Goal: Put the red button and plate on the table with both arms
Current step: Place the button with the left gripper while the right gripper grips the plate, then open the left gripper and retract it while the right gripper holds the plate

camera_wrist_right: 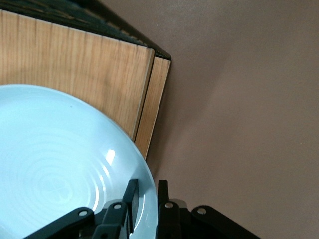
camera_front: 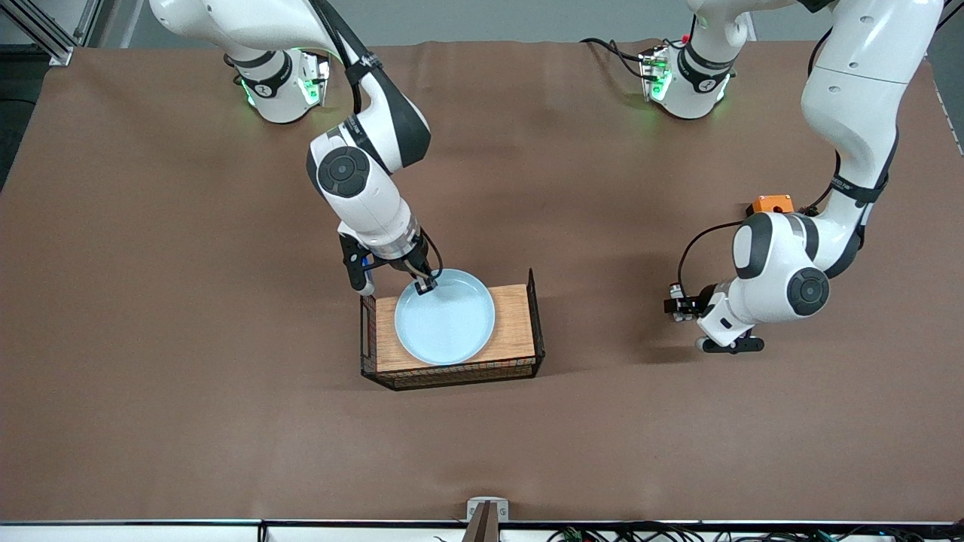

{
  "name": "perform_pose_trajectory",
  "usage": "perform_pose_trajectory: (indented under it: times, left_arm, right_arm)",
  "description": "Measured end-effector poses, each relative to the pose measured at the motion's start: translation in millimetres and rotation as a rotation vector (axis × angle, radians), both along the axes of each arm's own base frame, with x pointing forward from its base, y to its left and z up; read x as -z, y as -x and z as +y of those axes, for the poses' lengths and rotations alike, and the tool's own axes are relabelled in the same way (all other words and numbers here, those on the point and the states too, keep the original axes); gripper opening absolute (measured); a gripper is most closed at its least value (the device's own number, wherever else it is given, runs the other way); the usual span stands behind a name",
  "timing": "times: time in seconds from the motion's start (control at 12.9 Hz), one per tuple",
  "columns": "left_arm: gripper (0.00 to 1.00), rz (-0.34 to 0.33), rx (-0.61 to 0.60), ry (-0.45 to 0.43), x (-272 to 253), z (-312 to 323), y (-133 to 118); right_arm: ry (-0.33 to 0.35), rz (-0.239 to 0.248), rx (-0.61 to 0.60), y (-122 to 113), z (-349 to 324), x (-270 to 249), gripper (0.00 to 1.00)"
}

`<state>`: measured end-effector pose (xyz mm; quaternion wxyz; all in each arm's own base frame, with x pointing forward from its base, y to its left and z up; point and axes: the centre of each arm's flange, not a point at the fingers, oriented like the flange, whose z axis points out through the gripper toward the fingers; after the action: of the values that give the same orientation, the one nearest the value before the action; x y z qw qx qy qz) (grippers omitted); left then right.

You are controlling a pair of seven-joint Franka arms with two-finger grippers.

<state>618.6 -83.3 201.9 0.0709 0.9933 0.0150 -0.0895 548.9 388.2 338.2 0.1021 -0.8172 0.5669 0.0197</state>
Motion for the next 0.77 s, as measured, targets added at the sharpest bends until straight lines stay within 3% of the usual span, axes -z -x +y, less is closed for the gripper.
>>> perform_pose_trajectory:
  times: [0.08,0.39,0.46,0.77]
  left_arm:
    - [1.00,-0.003,-0.005,-0.002,-13.0,0.5,-5.4]
    - [1.00,-0.049,-0.087,-0.025,-96.1,-5.8,-17.7]
    - [1.00,-0.061,-0.089,-0.029,-117.7,-8.4,-15.8]
    - [1.00,-0.068,-0.062,-0.050,-200.9,-14.7,-3.4]
  right_arm:
    - [0.000,0.000,0.000,0.1,0.3,-0.2,0.18]
    - [-0.002,-0.003,0.000,-0.8,0.3,-1.8,0.11]
    - [-0.005,-0.008,0.001,-1.8,0.5,-4.4,0.06]
    - [-0.006,-0.013,0.005,-4.5,-1.2,-6.4,0.04]
